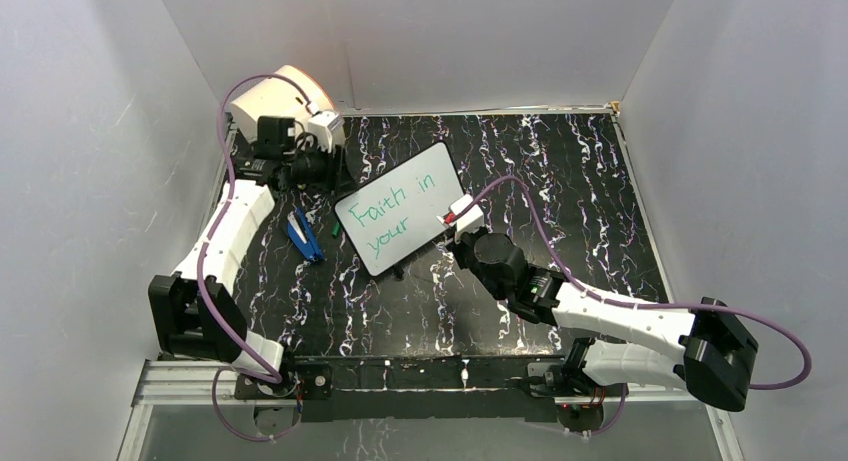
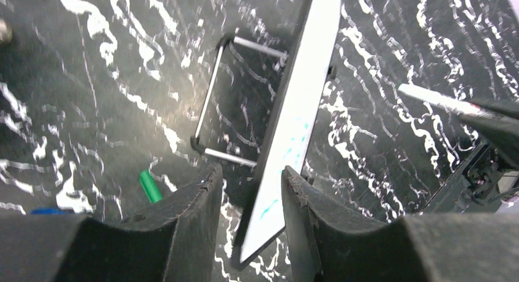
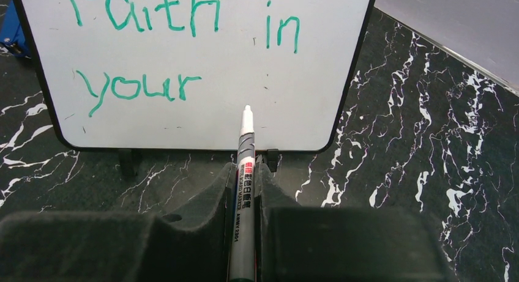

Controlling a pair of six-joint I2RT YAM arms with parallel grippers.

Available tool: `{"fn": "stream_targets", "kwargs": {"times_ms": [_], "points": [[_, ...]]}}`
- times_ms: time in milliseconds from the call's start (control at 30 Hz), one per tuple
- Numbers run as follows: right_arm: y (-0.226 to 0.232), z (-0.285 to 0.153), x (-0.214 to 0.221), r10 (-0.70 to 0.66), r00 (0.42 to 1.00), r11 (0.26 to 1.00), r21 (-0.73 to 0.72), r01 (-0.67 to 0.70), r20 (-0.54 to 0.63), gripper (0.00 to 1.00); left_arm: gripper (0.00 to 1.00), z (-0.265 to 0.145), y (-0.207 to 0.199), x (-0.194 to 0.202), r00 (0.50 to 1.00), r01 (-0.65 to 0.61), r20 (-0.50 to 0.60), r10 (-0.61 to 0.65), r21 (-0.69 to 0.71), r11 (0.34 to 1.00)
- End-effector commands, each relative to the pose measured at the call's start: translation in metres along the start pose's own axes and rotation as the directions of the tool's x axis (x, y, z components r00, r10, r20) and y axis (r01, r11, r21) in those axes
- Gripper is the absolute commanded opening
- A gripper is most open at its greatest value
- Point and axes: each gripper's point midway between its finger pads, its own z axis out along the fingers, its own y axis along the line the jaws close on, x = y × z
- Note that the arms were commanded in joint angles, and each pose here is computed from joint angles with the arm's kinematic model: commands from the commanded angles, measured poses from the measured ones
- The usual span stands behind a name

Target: Write a sentence on the whiteboard

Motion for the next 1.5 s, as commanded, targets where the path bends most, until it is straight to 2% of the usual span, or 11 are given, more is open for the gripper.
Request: {"fn": "stream_targets", "kwargs": {"times_ms": [0, 267, 567, 667, 833, 1067, 1467], "points": [[0.0, 0.003, -0.013, 0.038, 0.998, 0.999, 0.0, -0.038, 0.057, 0.0, 0.39, 0.003, -0.023, -0.041, 0.996, -0.074, 0.052, 0.071, 0.064, 0.995], [0.002, 0.005, -0.014, 0.02, 0.998, 1.0, -0.012, -0.019, 0.059, 0.0, 0.41, 0.047, -0.041, -0.05, 0.995, -0.086, -0.032, 0.093, 0.176, 0.981], [0.0, 0.004, -0.019, 0.01, 0.997, 1.0, -0.006, -0.009, 0.072, 0.0, 0.41, 0.071, -0.049, -0.048, 0.994, -0.065, -0.067, 0.085, 0.255, 0.965], [0.001, 0.005, -0.019, 0.01, 0.998, 1.0, -0.011, -0.009, 0.068, 0.0, 0.36, 0.074, -0.053, -0.046, 0.993, -0.065, -0.073, 0.09, 0.292, 0.954], [0.004, 0.007, -0.017, 0.004, 0.998, 1.0, -0.022, -0.003, 0.064, 0.0, 0.17, 0.076, -0.056, -0.035, 0.987, -0.071, -0.112, 0.115, 0.34, 0.938], [0.005, 0.007, -0.014, -0.025, 0.998, 0.999, -0.029, 0.027, 0.057, 0.0, 0.01, 0.074, -0.05, -0.013, 0.97, -0.108, -0.166, 0.176, 0.353, 0.929], [0.018, 0.014, -0.012, -0.043, 0.997, 0.995, -0.082, 0.049, 0.068, 0.0, 0.0, 0.069, -0.058, 0.004, 0.956, -0.122, -0.185, 0.229, 0.456, 0.881]]}}
